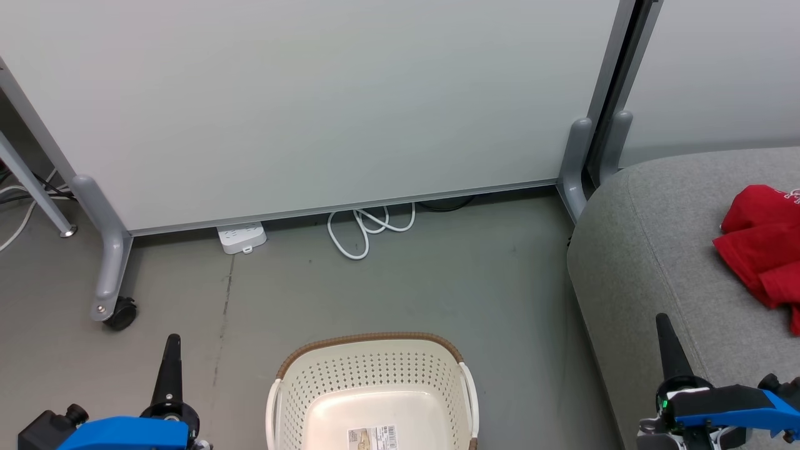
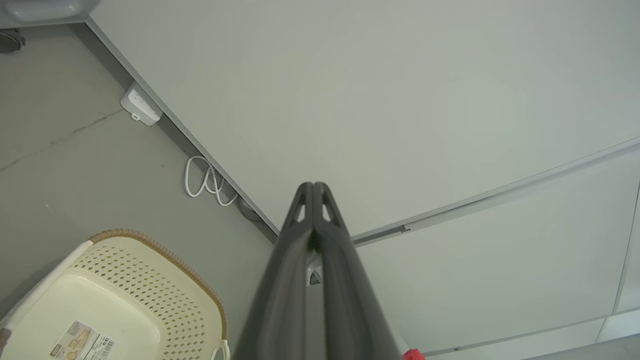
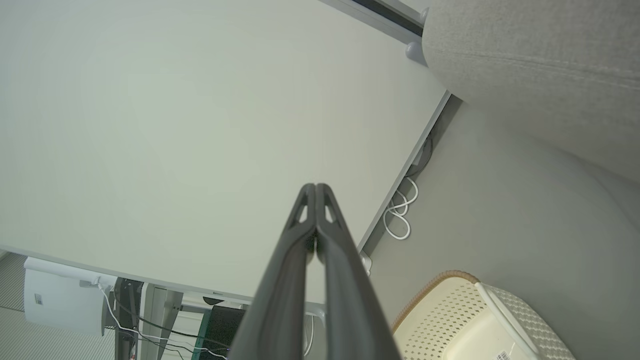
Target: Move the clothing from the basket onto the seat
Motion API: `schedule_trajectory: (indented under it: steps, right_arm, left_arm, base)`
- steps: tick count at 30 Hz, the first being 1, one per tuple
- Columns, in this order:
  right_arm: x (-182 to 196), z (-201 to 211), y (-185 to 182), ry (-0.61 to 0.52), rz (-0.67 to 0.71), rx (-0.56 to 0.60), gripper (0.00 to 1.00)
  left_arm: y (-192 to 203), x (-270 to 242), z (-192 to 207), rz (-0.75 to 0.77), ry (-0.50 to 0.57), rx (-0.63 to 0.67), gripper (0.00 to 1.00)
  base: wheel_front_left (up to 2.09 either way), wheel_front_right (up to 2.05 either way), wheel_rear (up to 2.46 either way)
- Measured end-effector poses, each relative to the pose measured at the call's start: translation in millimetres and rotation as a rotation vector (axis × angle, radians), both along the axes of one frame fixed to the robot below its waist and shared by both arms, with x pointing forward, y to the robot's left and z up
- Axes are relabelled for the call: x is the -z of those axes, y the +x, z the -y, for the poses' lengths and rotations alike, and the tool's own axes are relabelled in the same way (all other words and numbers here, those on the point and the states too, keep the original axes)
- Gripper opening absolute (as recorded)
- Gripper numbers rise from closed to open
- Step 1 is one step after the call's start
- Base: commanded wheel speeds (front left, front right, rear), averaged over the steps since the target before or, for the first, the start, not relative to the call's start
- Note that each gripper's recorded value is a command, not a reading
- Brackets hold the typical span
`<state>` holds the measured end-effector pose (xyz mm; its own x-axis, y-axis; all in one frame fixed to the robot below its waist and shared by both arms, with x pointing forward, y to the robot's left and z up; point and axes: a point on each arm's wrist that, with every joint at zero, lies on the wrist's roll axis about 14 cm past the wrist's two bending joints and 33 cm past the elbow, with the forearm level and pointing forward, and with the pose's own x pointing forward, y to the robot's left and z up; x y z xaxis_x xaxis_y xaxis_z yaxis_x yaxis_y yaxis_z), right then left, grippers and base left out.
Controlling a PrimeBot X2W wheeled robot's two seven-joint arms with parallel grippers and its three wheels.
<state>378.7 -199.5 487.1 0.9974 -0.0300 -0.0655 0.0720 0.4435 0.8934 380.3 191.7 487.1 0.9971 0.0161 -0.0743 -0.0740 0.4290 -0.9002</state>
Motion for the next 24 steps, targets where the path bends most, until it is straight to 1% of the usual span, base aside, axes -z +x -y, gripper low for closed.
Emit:
schedule_trajectory:
  steps: [24]
  right_arm:
    - [-5.9,0.5,3.9,0.22,0.019,-0.001,0.0]
  left_arm:
    - [3.5,-6.4,-3.7,0.023,-0.215,-0.007,0.0]
  base:
    - [0.0,0.0,0.0]
